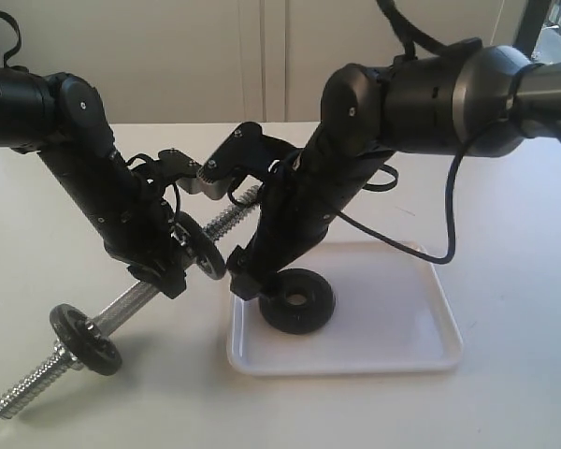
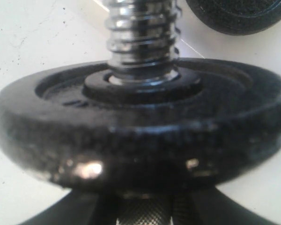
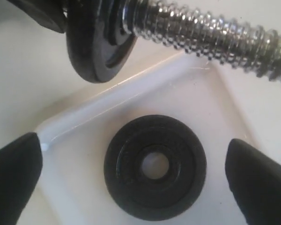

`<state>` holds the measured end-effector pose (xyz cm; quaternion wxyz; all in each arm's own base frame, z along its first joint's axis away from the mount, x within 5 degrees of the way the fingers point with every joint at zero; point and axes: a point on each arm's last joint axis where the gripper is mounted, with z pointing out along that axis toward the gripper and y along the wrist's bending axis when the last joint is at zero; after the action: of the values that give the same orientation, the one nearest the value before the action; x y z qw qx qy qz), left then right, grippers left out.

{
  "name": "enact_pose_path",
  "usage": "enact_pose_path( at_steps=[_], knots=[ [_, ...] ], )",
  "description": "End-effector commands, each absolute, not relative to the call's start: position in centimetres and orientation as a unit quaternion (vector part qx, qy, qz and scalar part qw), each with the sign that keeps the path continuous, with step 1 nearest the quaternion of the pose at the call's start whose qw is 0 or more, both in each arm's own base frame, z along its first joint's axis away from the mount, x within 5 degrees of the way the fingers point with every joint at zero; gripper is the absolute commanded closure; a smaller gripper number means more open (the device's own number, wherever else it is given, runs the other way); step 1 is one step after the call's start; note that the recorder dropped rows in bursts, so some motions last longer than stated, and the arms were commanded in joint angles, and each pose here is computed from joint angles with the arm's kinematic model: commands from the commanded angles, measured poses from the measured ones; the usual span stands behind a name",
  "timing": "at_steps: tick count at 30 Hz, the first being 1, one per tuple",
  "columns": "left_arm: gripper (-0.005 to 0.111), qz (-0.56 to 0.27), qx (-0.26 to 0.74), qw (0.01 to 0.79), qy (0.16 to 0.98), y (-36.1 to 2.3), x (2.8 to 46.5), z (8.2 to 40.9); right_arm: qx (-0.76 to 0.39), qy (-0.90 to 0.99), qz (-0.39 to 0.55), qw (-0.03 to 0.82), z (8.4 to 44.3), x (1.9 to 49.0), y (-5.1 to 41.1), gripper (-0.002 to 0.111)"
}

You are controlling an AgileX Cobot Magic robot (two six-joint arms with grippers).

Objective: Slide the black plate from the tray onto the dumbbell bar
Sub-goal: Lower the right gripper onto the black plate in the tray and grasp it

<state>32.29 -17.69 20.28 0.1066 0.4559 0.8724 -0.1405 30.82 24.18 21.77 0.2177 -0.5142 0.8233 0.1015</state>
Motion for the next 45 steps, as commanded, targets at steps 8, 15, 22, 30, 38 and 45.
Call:
enact_pose_path(
  at_steps=[8,15,22,30,38,45],
  knots=[
    [0.107,-0.160,0.443,0.135,0.872,-18.1,32.3,21.9,-0.444,0.871,0.071,0.198,18.5,32.2,24.2,0.008],
    [0.107,-0.160,0.443,0.135,0.872,-18.1,32.3,21.9,-0.407,0.892,0.054,0.188,16.8,32.8,24.1,0.008],
    [0.107,-0.160,0.443,0.135,0.872,-18.1,32.3,21.9,-0.403,0.898,0.047,0.169,15.3,33.0,24.1,0.008],
    [0.107,-0.160,0.443,0.135,0.872,-18.1,32.3,21.9,-0.396,0.906,0.043,0.142,14.0,32.8,24.0,0.008],
    [0.107,-0.160,0.443,0.135,0.872,-18.1,32.3,21.9,-0.396,0.911,0.039,0.113,12.8,32.6,23.9,0.008],
    [0.107,-0.160,0.443,0.135,0.872,-18.1,32.3,21.9,-0.398,0.913,0.032,0.078,12.6,32.1,23.6,0.049]
  ],
)
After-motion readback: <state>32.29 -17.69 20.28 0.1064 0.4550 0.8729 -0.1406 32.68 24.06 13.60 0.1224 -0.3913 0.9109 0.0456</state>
